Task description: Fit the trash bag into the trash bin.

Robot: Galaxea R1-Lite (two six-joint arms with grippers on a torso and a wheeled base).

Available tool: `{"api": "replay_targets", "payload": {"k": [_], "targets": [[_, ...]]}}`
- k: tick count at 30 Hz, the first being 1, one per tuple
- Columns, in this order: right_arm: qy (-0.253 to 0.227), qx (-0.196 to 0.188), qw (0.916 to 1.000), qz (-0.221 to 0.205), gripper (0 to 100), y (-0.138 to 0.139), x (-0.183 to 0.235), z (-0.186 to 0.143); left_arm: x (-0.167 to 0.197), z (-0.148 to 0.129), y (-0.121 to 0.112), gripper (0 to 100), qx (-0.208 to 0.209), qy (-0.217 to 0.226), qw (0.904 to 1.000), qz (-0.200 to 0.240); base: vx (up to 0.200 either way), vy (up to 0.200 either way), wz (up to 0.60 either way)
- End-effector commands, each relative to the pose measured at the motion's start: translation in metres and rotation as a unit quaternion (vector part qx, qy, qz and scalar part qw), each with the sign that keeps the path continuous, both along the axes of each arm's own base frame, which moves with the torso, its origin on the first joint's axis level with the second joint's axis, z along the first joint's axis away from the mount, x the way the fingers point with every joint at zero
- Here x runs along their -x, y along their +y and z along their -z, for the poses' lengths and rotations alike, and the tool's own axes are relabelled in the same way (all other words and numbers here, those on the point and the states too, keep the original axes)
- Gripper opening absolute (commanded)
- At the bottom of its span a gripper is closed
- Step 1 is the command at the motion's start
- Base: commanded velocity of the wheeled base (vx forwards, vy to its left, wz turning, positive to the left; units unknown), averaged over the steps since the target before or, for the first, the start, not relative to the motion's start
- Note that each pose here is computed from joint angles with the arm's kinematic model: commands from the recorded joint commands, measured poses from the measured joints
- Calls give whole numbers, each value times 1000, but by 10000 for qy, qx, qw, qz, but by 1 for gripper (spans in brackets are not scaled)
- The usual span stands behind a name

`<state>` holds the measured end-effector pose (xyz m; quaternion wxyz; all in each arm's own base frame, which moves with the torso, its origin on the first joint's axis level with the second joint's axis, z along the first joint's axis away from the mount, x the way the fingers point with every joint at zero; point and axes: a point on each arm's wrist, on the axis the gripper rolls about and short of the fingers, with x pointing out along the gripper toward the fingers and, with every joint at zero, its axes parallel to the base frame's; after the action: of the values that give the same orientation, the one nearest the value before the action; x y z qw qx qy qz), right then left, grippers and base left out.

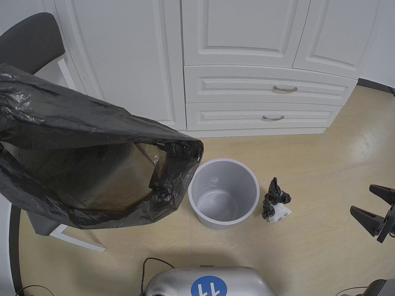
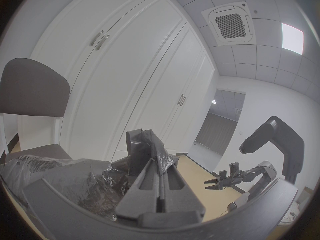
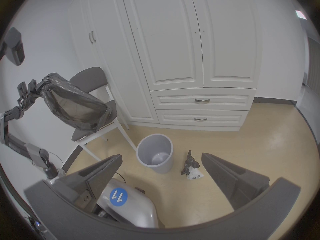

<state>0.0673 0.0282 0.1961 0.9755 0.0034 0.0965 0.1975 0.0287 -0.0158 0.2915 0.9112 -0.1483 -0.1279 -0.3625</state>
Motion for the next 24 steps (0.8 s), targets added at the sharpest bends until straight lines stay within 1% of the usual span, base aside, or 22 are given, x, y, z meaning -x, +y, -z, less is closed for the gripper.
{"api": "replay_targets", "payload": {"k": [1, 5, 7, 8, 12, 13, 15, 17, 19, 20, 24], "targets": [[151, -276, 9995, 31, 100, 20, -15, -1, 4, -8, 0, 0, 31, -154, 9998, 94, 0, 0, 0], [154, -661, 9971, 348, 100, 44, -25, -2, 2, -8, 0, 0, 27, -124, 9999, 94, 0, 0, 0], [138, -736, 9959, 499, 100, 53, -30, 0, 1, -8, 0, 0, 29, -96, 9999, 97, 0, 0, 0], [139, -751, 9958, 509, 100, 55, -30, 0, 1, -8, 0, 0, 33, -84, 9999, 100, 0, 0, 0], [304, -672, 9966, 359, 100, 61, -30, 9, -3, -7, -1, 0, 99, 45, 9998, 144, 0, 0, 0], [401, -749, 9962, 213, 100, 68, -29, 10, -5, -7, -1, 0, 94, 83, 9998, 144, 0, 0, 0], [511, -821, 9952, 118, 100, 75, -30, 10, -8, -7, -2, 0, 79, 103, 9998, 138, 0, 0, 0], [564, -810, 9951, 70, 100, 81, -32, 9, -10, -7, -2, 0, 57, 127, 9998, 130, 0, 0, 0], [625, -734, 9953, 18, 100, 93, -40, 7, -18, -6, -3, 0, 41, 241, 9996, 137, 0, 0, 0], [630, -728, 9954, 18, 100, 94, -40, 7, -18, -6, -4, 0, 39, 248, 9996, 137, 0, 0, 0], [844, -577, 9947, -139, 100, 124, -60, 8, -40, -6, -7, 0, 51, 354, 9993, 89, 0, 0, 0]]}}
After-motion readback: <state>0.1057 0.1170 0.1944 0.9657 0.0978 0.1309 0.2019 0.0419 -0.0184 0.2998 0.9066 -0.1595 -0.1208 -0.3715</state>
